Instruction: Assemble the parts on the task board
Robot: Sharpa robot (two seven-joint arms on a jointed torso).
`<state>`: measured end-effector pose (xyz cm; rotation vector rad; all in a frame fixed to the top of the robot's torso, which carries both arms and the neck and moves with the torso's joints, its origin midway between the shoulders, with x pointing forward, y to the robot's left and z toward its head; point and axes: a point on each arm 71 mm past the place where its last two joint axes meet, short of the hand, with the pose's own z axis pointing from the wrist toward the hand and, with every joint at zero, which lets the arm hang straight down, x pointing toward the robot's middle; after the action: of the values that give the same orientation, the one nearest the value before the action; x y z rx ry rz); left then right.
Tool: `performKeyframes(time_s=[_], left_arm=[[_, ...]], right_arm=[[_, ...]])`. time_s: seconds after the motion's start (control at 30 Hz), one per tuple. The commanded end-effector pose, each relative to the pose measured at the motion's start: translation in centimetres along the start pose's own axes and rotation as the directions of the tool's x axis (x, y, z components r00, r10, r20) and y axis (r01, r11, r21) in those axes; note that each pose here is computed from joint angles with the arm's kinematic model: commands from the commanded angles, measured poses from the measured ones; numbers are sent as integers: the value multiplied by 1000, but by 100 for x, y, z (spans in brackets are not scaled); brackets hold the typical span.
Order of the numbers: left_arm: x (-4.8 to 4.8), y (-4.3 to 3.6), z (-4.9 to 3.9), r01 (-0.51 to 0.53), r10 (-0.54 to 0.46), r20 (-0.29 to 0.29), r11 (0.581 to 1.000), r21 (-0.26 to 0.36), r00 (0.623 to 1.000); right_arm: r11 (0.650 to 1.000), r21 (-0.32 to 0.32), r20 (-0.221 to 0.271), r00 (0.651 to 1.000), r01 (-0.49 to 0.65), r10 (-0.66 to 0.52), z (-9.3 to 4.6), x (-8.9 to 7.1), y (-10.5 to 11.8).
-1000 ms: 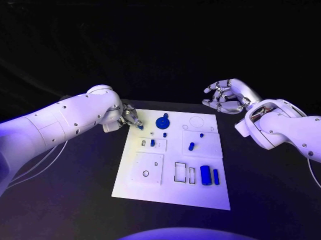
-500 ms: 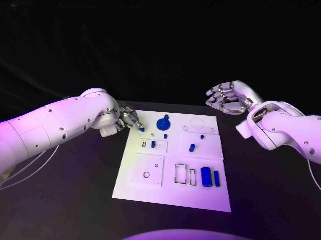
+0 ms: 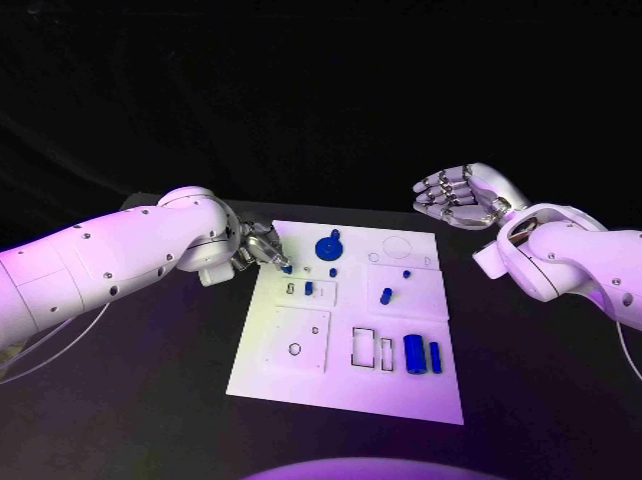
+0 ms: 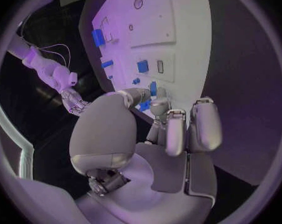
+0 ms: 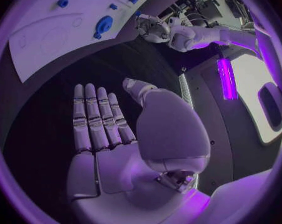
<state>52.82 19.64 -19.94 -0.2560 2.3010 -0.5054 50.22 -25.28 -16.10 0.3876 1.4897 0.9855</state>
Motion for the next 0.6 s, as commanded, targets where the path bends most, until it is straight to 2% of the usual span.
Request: performKeyframes(time_s=[0.03, 0.33, 0.6], left_arm=[[35, -42, -13, -50, 49, 41, 999, 20, 998], [178, -72, -24, -117, 114, 58, 993, 34, 992], [233, -83, -43, -153, 151, 55, 988, 36, 987]], right_arm=[[999, -17, -19, 999, -29, 29, -2, 16, 8], [999, -17, -14, 999, -34, 34, -10, 20, 5], [999, -22, -8, 999, -36, 36, -15, 23, 11]])
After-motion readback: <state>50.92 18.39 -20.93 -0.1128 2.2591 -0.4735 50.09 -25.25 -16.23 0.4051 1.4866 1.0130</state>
